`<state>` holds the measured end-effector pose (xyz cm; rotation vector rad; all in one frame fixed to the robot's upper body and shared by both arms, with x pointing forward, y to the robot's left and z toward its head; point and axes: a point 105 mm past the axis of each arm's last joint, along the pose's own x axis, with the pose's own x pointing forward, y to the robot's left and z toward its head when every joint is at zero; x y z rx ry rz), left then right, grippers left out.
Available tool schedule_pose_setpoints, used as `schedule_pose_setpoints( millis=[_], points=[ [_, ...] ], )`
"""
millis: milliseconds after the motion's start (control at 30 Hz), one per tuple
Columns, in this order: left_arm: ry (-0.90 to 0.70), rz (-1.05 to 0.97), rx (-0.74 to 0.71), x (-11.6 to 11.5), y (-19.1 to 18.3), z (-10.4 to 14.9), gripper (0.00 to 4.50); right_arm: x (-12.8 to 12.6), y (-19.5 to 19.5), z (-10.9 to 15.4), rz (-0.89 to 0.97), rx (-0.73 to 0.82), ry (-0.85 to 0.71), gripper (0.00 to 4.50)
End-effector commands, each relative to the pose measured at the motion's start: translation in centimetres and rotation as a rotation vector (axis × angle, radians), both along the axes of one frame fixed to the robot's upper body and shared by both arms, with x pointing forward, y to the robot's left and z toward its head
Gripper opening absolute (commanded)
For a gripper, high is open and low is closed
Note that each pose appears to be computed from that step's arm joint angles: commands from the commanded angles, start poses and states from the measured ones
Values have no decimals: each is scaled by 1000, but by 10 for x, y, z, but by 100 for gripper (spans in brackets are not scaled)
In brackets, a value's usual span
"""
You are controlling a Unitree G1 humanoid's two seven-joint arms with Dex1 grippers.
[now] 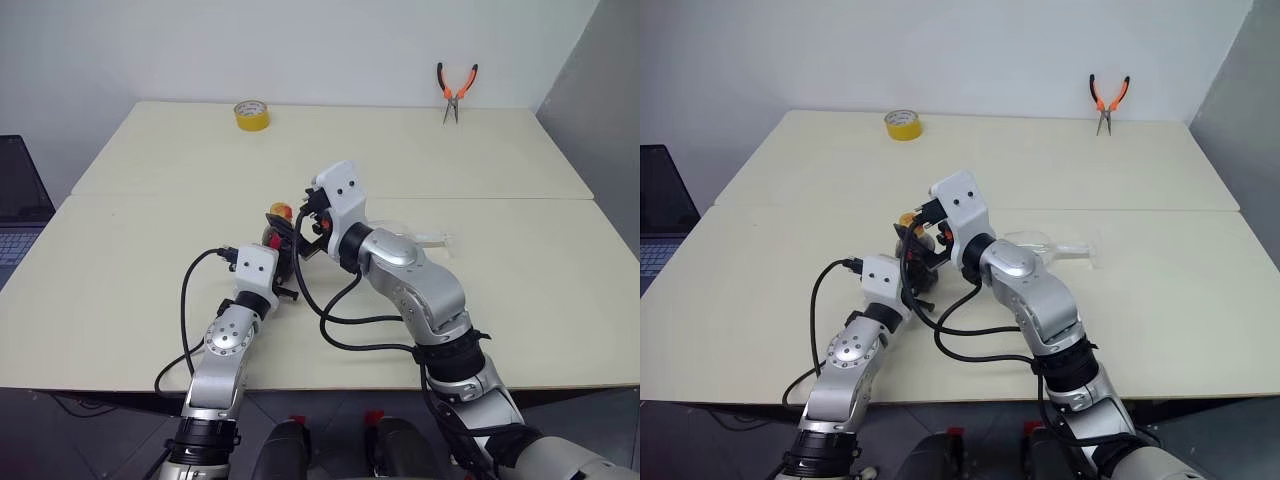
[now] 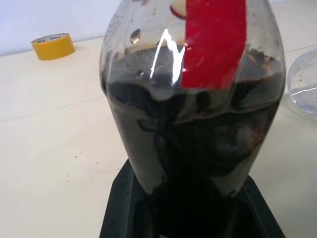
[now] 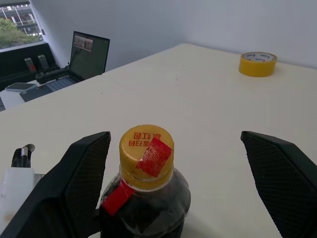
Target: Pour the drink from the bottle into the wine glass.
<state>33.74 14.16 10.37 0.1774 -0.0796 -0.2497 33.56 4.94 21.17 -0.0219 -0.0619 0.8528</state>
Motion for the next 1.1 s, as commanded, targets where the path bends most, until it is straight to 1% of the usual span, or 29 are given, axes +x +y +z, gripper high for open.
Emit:
schedule_pose_setpoints(
  millis=[33,67,133,200,267,333,533,600,733,867,1033,1100],
  points=[
    [-73,-18,-2,0,-4,18,69,-7,7,8,45,20,-20,412],
    [-74,-19,-2,1,-4,18,69,-8,8,7,55,14,-17,390],
    [-74,-18,-3,1,-4,19,69,-10,9,5,66,6,-12,326],
    [-75,-17,-3,1,-4,19,69,-10,9,3,69,-3,-8,260],
    [-76,-16,-2,1,-4,19,69,-11,10,2,71,-9,-6,182],
    [-76,-15,-2,1,-3,19,69,-11,10,1,72,-14,-7,124],
    [-75,-16,-1,0,-3,18,69,-11,9,5,70,22,-5,124],
    [-73,-16,-2,0,-3,17,69,-13,9,8,89,69,9,124],
    [-71,-16,-3,0,-3,17,69,-21,13,11,173,210,100,124],
    [-71,-17,-5,0,-3,17,69,-25,13,13,216,289,159,124],
    [-72,-16,-4,0,-2,17,69,-23,10,15,217,307,170,119],
    [-73,-14,-4,0,-3,17,69,-20,4,17,181,283,121,119]
  ],
)
